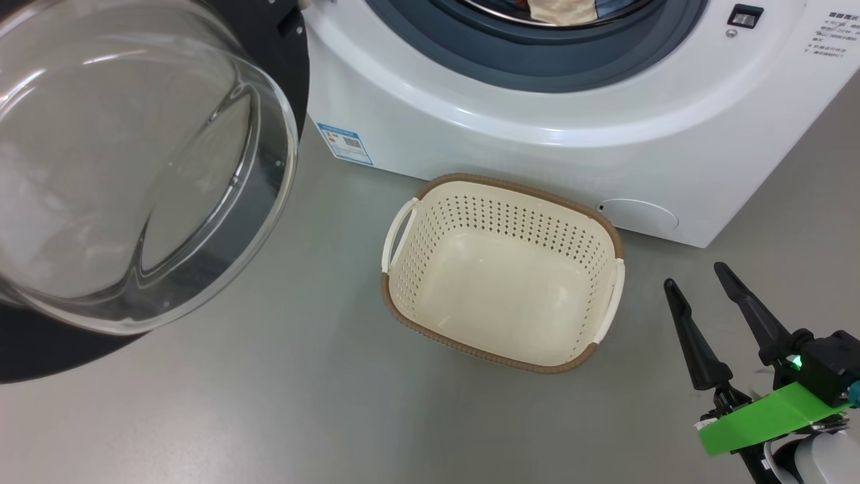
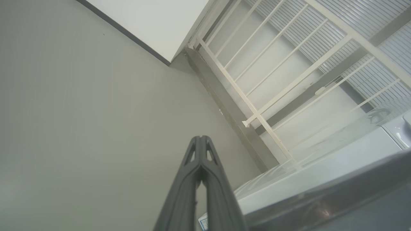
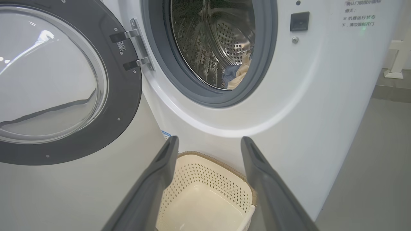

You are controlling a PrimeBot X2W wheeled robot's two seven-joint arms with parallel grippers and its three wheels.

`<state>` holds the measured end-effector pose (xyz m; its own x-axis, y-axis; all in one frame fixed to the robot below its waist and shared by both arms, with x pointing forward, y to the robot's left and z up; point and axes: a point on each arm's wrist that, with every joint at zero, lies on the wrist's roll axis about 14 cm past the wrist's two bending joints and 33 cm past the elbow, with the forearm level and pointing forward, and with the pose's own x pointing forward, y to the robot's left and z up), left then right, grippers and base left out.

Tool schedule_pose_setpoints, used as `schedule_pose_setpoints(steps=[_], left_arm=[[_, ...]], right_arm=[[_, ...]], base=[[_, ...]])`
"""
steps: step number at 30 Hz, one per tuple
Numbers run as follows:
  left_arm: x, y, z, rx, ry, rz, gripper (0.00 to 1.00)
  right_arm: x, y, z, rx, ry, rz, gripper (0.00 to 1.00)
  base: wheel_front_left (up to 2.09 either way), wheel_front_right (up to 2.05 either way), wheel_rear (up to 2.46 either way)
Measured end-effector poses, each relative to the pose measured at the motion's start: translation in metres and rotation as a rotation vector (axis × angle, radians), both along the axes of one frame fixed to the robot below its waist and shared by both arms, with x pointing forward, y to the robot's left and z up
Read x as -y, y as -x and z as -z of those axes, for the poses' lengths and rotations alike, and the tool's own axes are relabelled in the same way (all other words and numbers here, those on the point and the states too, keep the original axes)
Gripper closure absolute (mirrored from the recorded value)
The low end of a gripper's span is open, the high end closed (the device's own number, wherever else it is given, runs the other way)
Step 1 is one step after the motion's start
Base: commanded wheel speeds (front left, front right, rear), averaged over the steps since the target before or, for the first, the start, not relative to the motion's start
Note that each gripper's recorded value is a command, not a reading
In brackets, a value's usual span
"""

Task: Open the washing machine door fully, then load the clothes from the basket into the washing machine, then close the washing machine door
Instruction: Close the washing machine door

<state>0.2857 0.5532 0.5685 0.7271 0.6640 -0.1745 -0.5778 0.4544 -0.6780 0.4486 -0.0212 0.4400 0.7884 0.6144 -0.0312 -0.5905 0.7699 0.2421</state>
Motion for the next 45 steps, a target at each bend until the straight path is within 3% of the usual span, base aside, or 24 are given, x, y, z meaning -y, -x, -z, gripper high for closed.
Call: schedule_pose_setpoints(steps=[20, 45], left_arm=[[0.034, 0.01, 0.018, -0.113, 0.189, 0.241, 1.0], [0.135, 0.016, 0.011, -0.205, 0.258, 0.736, 1.0]], right_arm=[[-0.014, 0.002, -0.009, 0.024, -0.003, -0.042, 0.0], [-0.021, 0.017, -0.033, 0.063, -0.009, -0.047, 0.0]], base=[[0.0, 0.0, 0.0], [0.0, 0.0, 0.0]])
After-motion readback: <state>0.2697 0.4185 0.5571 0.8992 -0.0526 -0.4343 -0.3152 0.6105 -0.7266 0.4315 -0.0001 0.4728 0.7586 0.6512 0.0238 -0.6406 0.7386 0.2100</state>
